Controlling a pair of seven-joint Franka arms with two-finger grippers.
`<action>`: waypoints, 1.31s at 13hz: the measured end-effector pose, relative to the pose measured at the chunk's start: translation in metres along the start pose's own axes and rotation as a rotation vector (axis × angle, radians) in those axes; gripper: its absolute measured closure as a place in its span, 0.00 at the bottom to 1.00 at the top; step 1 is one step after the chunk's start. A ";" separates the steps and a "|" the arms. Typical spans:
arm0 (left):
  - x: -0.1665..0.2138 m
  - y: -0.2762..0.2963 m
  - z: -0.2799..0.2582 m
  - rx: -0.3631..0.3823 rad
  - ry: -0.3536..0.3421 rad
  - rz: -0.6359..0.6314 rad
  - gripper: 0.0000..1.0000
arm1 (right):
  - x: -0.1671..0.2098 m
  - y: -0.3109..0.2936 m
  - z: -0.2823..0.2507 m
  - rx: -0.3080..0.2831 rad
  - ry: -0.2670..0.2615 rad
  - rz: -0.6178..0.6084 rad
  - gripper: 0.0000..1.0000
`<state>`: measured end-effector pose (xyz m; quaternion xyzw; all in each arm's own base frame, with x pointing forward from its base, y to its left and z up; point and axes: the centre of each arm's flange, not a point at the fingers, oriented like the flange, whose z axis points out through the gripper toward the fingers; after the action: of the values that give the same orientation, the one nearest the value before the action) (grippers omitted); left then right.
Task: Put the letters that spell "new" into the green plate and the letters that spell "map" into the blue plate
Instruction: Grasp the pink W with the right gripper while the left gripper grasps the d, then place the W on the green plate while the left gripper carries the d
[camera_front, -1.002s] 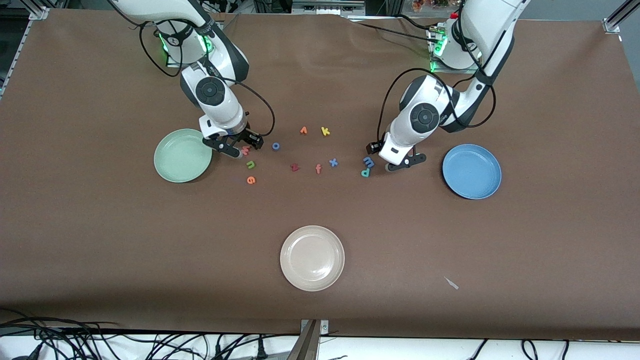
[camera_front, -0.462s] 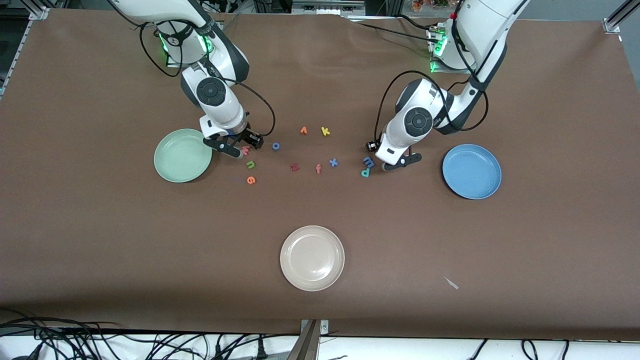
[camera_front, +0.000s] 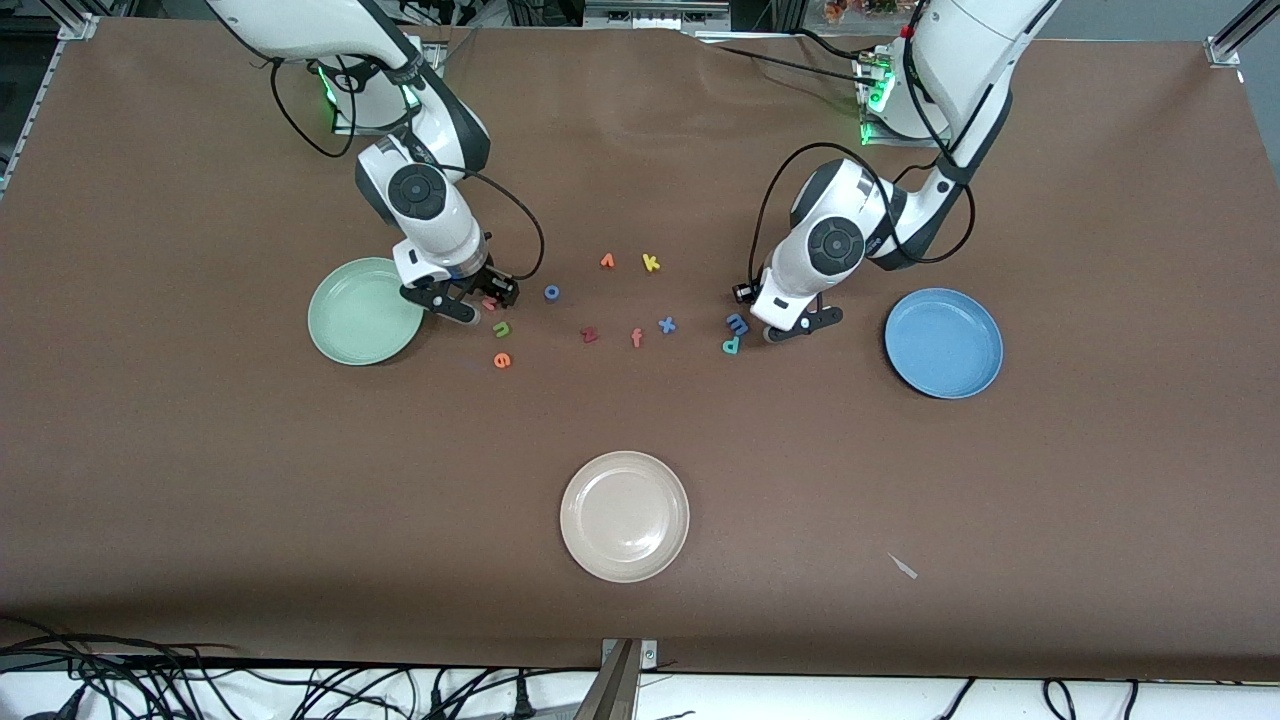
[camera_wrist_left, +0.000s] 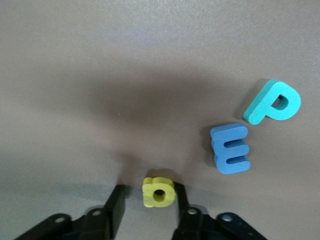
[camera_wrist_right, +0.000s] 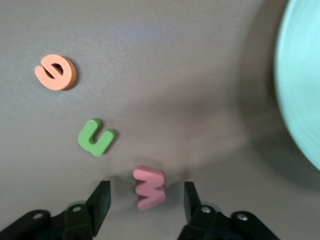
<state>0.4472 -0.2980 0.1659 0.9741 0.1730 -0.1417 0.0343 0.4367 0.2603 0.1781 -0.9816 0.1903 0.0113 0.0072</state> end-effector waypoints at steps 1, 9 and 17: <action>0.000 0.000 0.000 0.000 0.000 -0.001 0.56 | 0.001 0.001 0.003 0.004 -0.001 0.002 0.35; -0.001 0.001 -0.001 0.001 0.001 -0.002 0.72 | 0.006 -0.001 -0.010 -0.005 0.017 0.018 0.73; -0.001 0.001 -0.001 0.002 0.001 0.000 0.72 | 0.077 0.081 -0.111 -0.181 0.057 -0.130 0.73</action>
<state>0.4470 -0.2989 0.1673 0.9742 0.1727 -0.1413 0.0333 0.4802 0.1544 0.2859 -0.9884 0.1245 0.0000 -0.0864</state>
